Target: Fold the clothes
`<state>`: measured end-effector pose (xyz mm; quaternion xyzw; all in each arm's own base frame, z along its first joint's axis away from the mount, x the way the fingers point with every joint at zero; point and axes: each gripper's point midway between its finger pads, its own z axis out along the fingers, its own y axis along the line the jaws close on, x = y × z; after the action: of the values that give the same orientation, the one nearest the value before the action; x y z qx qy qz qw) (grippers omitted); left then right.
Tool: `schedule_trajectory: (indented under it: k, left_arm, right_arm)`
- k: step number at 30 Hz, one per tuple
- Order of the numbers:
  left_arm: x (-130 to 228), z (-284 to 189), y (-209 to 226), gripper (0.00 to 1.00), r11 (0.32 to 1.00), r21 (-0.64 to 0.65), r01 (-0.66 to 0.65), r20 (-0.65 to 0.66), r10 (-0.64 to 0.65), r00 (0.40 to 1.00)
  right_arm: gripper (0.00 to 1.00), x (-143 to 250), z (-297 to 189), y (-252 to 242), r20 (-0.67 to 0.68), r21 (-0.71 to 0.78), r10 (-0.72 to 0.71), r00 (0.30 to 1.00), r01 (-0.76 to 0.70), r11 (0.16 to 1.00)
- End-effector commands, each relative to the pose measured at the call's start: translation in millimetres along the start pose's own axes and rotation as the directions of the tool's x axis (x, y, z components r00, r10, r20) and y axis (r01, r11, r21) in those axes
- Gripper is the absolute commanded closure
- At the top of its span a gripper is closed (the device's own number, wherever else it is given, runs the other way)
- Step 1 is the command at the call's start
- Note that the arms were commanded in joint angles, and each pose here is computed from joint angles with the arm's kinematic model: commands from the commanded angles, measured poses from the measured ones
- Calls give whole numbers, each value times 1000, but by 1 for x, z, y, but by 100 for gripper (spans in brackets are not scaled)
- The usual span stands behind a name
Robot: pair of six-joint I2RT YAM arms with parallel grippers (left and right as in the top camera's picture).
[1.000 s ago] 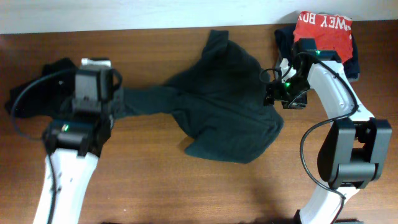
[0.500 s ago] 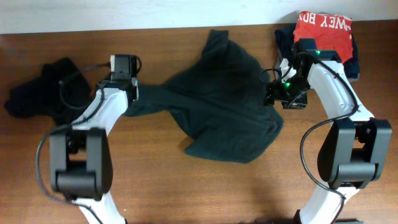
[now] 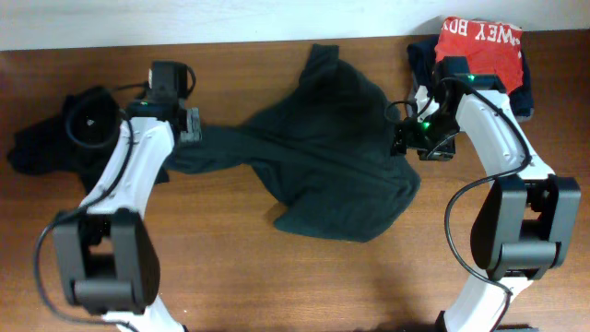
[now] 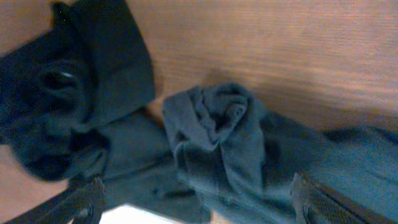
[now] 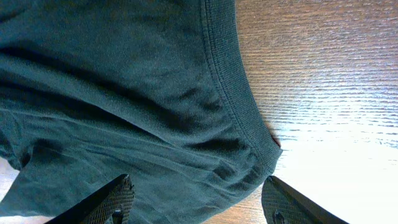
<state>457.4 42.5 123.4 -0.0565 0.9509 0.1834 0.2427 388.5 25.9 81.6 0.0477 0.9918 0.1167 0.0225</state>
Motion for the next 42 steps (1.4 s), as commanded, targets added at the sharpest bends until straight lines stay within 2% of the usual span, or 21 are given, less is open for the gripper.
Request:
schedule_trajectory:
  k: [1, 6, 8, 11, 16, 21, 35, 42]
  left_arm:
    - [-3, -33, 9, 4, 992, 82, 101, -3, -101, 995]
    - [41, -9, 17, 11, 935, 132, 328, -210, -297, 931]
    - [54, 1, 14, 24, 907, 186, 379, -269, -324, 907]
    - [65, 13, 11, 39, 866, 249, 434, -307, -354, 883]
    - [64, 27, 10, 48, 834, 296, 466, -285, -389, 876]
    - [51, 29, 11, 50, 830, 313, 462, -239, -402, 884]
    - [56, 58, 10, 50, 853, 273, 445, -234, -390, 890]
    - [47, 68, 9, 57, 853, 284, 439, -198, -395, 897]
  right_arm:
    - [29, -5, -7, 2, 26, 7, -20, 999, 20, 1000]
    - [29, -5, -7, 2, 29, 8, -22, 999, 22, 1000]
    - [29, -6, -7, 2, 30, 8, -44, 999, 44, 999]
    - [29, -5, -7, 2, 29, 8, -46, 999, 46, 999]
    - [29, -6, -7, 2, 30, 8, -46, 998, 46, 999]
    - [29, -5, -7, 2, 29, 8, -46, 999, 46, 999]
    - [29, -4, -7, 2, 24, 8, -45, 999, 45, 999]
    - [29, -3, -7, 1, 21, 8, -44, 999, 44, 999]
